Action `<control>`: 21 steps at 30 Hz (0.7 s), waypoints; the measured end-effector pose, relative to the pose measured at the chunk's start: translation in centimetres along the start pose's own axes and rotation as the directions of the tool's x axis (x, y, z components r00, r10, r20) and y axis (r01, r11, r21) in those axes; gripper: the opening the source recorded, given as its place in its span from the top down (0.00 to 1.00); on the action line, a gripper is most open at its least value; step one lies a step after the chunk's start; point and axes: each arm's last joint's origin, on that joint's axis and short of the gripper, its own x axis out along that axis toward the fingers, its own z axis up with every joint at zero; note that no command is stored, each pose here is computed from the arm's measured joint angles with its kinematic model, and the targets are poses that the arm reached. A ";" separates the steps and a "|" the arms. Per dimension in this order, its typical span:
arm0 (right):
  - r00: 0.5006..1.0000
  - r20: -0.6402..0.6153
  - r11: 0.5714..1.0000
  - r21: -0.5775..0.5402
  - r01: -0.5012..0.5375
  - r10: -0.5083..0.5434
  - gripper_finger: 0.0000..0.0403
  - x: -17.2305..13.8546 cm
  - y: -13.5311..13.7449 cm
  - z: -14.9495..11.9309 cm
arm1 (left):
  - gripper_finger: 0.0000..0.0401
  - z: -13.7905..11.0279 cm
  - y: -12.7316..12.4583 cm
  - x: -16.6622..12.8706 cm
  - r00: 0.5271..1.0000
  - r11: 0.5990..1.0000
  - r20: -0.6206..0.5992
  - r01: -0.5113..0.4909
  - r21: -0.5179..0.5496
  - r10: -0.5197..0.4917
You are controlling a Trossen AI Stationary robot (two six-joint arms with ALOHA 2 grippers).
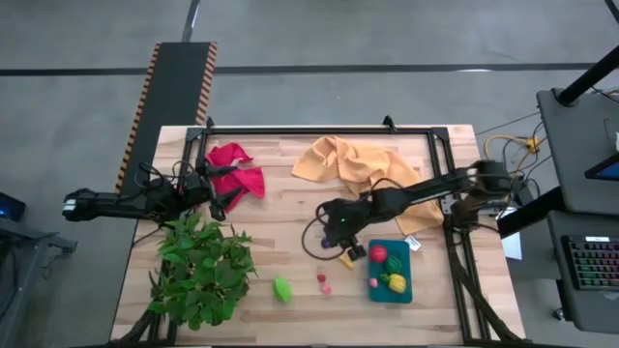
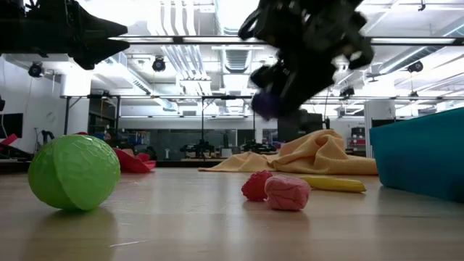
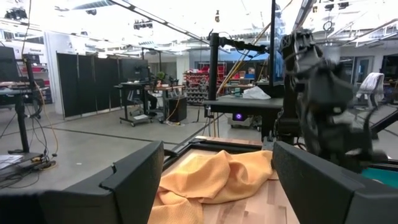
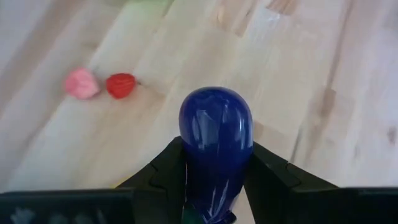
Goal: Pick and placing Produce into tupperware
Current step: Put the purple eggplant into the blue bin
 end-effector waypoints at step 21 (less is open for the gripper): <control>0.988 0.124 0.911 0.410 0.029 -0.087 0.70 -12.3 4.9 -8.1 | 0.28 0.0 0.0 0.0 1.000 1.000 0.002 0.000 -0.001 0.000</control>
